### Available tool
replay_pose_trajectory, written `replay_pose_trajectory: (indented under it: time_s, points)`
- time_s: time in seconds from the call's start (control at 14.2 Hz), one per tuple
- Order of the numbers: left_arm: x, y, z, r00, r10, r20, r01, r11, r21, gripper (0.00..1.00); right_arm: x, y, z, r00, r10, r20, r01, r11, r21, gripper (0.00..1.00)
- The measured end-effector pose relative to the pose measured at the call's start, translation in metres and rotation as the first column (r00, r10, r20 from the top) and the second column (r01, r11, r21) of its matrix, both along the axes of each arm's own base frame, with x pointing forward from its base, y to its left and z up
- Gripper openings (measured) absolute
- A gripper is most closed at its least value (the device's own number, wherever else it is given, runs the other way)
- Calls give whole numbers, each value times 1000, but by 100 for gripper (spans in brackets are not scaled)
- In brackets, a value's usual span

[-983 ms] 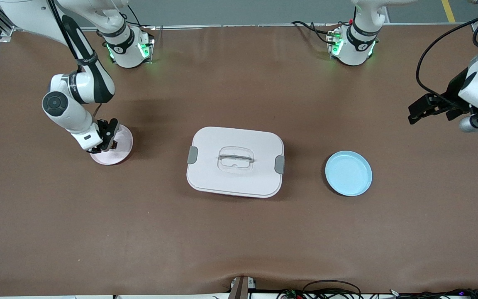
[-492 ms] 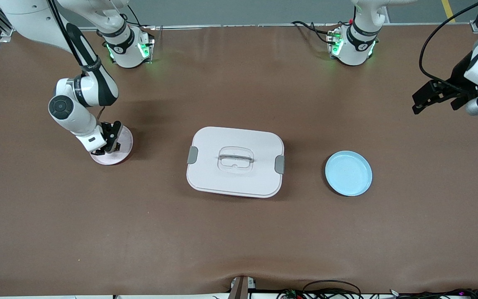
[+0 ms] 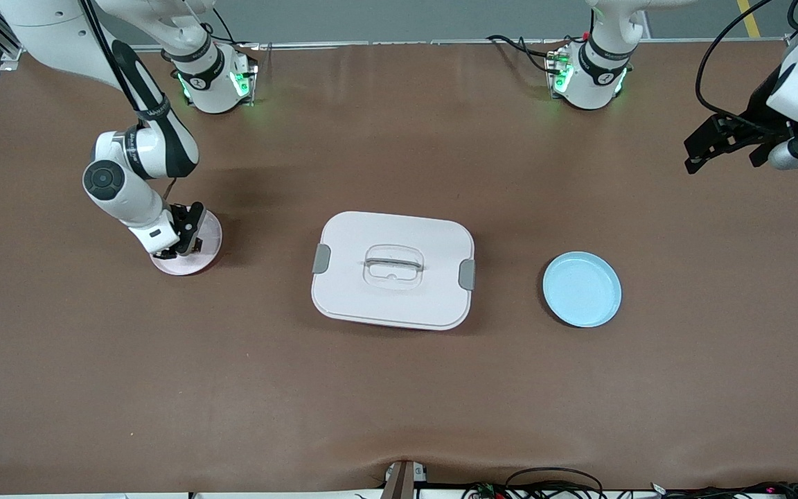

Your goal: Transfer orange switch to right arm and place

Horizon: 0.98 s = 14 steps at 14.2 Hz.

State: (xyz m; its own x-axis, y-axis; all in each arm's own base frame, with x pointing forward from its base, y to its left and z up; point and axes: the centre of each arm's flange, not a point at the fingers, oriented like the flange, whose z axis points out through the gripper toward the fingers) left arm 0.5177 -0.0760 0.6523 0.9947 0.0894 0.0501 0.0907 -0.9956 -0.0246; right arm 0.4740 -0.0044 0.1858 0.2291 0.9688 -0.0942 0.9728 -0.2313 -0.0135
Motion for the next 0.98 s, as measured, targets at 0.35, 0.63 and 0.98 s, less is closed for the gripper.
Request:
replay_pose_trajectory:
  time_s: [0.35,0.63,0.98]
  points:
    - [-2,28,0,999,25,-28,-25,1000,0,100,2,0,1,1000,2,7,-2,1000,0,52]
    - [-1,47,0,1000,4,-30,-4,1000,-7,100,10,1,7,1000,19,25,-18,1000,-8,91]
    - [-4,38,-1,998,-10,-55,9,1000,-17,100,34,-2,27,999,26,39,-25,999,-28,100]
